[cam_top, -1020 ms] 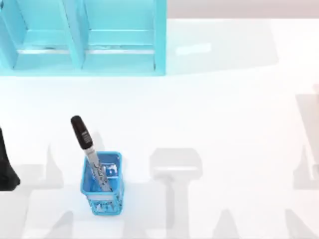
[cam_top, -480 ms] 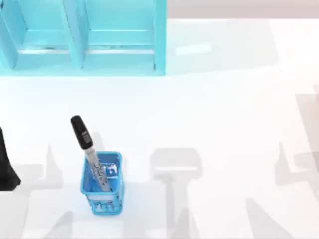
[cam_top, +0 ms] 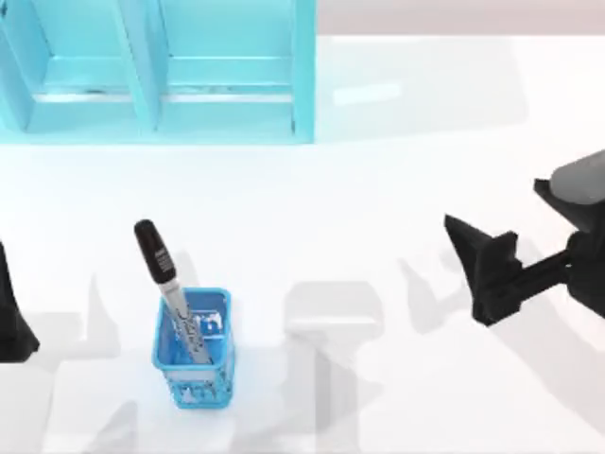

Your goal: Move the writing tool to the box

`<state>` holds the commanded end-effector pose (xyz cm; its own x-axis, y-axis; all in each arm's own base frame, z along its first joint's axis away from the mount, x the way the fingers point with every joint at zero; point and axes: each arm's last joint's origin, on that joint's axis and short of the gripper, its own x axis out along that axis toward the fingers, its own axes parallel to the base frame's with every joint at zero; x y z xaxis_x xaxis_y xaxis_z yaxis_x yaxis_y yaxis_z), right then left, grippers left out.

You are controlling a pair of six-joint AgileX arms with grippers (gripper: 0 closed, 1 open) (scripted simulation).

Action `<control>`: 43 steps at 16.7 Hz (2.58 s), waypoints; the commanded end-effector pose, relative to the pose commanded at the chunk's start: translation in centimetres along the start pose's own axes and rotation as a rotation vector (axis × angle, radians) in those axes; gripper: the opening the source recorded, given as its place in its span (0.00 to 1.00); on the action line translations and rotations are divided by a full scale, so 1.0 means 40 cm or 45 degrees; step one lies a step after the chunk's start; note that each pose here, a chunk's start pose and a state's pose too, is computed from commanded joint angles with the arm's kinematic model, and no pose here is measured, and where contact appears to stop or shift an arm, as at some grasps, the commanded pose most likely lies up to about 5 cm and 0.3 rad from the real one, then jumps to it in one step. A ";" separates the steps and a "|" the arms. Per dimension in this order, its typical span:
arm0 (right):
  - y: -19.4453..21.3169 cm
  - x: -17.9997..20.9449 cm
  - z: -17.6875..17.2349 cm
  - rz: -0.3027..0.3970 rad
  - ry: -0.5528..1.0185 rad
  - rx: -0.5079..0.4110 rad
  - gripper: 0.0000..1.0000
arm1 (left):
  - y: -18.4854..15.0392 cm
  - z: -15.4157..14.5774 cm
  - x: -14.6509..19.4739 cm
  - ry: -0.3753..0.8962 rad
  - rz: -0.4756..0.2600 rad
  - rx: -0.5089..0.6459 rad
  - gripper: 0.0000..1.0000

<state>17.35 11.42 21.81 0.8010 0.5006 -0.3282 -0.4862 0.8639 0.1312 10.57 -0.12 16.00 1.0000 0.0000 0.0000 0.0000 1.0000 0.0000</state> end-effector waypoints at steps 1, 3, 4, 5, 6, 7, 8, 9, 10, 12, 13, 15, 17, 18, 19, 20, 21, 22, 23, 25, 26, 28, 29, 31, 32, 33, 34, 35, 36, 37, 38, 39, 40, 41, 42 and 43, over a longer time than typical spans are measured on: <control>0.031 0.032 0.005 0.054 0.044 -0.006 1.00 | 0.000 0.000 0.000 0.000 0.000 0.000 1.00; 0.098 0.095 0.003 0.154 0.130 -0.023 1.00 | 0.000 0.000 0.000 0.000 0.000 0.000 1.00; 0.134 0.124 -0.004 0.199 0.170 -0.033 1.00 | 0.000 0.000 0.000 0.000 0.000 0.000 1.00; 0.169 0.150 -0.013 0.242 0.208 -0.044 1.00 | 0.000 0.000 0.000 0.000 0.000 0.000 1.00; 0.204 0.173 -0.024 0.281 0.242 -0.054 1.00 | 0.000 0.000 0.000 0.000 0.000 0.000 1.00; 0.238 0.194 -0.036 0.316 0.274 -0.064 1.00 | 0.000 0.000 0.000 0.000 0.000 0.000 1.00; 0.269 0.212 -0.050 0.348 0.301 -0.074 1.00 | 0.000 0.000 0.000 0.000 0.000 0.000 1.00; 0.297 0.226 -0.062 0.376 0.322 -0.082 1.00 | 0.000 0.000 0.000 0.000 0.000 0.000 1.00; 0.322 0.236 -0.072 0.400 0.339 -0.090 1.00 | 0.000 0.000 0.000 0.000 0.000 0.000 1.00; 0.354 0.250 -0.088 0.428 0.361 -0.099 1.00 | 0.000 0.000 0.000 0.000 0.000 0.000 1.00; 0.361 0.254 -0.094 0.433 0.369 -0.102 1.00 | 0.000 0.000 0.000 0.000 0.000 0.000 1.00; 0.363 0.255 -0.096 0.434 0.372 -0.103 1.00 | 0.000 0.000 0.000 0.000 0.000 0.000 1.00; 0.363 0.255 -0.096 0.434 0.372 -0.103 1.00 | 0.000 0.000 0.000 0.000 0.000 0.000 1.00; 0.359 0.255 -0.096 0.430 0.373 -0.102 1.00 | 0.000 0.000 0.000 0.000 0.000 0.000 1.00; 0.360 0.256 -0.096 0.431 0.372 -0.102 1.00 | 0.000 0.000 0.000 0.000 0.000 0.000 1.00; 0.365 0.263 -0.095 0.434 0.369 -0.102 1.00 | 0.000 0.000 0.000 0.000 0.000 0.000 1.00; 0.372 0.276 -0.095 0.436 0.364 -0.102 1.00 | 0.000 0.000 0.000 0.000 0.000 0.000 1.00; 0.382 0.295 -0.097 0.438 0.362 -0.101 1.00 | 0.000 0.000 0.000 0.000 0.000 0.000 1.00; 0.393 0.319 -0.103 0.438 0.362 -0.101 1.00 | 0.000 0.000 0.000 0.000 0.000 0.000 1.00; 0.412 0.376 -0.126 0.433 0.374 -0.104 1.00 | 0.000 0.000 0.000 0.000 0.000 0.000 1.00; 0.421 0.406 -0.140 0.431 0.380 -0.105 1.00 | 0.000 0.000 0.000 0.000 0.000 0.000 1.00; 0.434 0.453 -0.161 0.431 0.380 -0.105 1.00 | 0.000 0.000 0.000 0.000 0.000 0.000 1.00; 0.438 0.468 -0.166 0.433 0.376 -0.104 1.00 | 0.000 0.000 0.000 0.000 0.000 0.000 1.00; 0.443 0.481 -0.170 0.434 0.372 -0.103 1.00 | 0.000 0.000 0.000 0.000 0.000 0.000 1.00; 0.443 0.481 -0.170 0.434 0.372 -0.103 1.00 | 0.000 0.000 0.000 0.000 0.000 0.000 1.00; 0.443 0.481 -0.170 0.434 0.372 -0.103 1.00 | 0.000 0.000 0.000 0.000 0.000 0.000 1.00; 0.443 0.481 -0.170 0.434 0.372 -0.103 1.00 | 0.000 0.000 0.000 0.000 0.000 0.000 1.00; 0.443 0.481 -0.170 0.434 0.372 -0.103 0.92 | 0.000 0.000 0.000 0.000 0.000 0.000 1.00; 0.443 0.481 -0.170 0.434 0.372 -0.103 0.85 | 0.000 0.000 0.000 0.000 0.000 0.000 1.00; 0.443 0.481 -0.170 0.434 0.372 -0.103 0.77 | 0.000 0.000 0.000 0.000 0.000 0.000 1.00; 0.443 0.481 -0.170 0.434 0.372 -0.103 0.70 | 0.000 0.000 0.000 0.000 0.000 0.000 1.00; 0.443 0.481 -0.170 0.434 0.372 -0.103 0.62 | 0.000 0.000 0.000 0.000 0.000 0.000 1.00; 0.443 0.481 -0.170 0.434 0.372 -0.103 0.55 | 0.000 0.000 0.000 0.000 0.000 0.000 1.00; 0.443 0.481 -0.170 0.434 0.372 -0.103 0.47 | 0.000 0.000 0.000 0.000 0.000 0.000 1.00; 0.443 0.481 -0.170 0.434 0.372 -0.103 0.40 | 0.000 0.000 0.000 0.000 0.000 0.000 1.00; 0.443 0.481 -0.170 0.434 0.372 -0.103 0.32 | 0.000 0.000 0.000 0.000 0.000 0.000 1.00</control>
<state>21.77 35.98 11.47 0.4640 0.7094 -0.5304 -0.7402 0.6395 0.2078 10.57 -0.12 16.00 1.0000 0.0000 0.0000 0.0000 1.0000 0.0000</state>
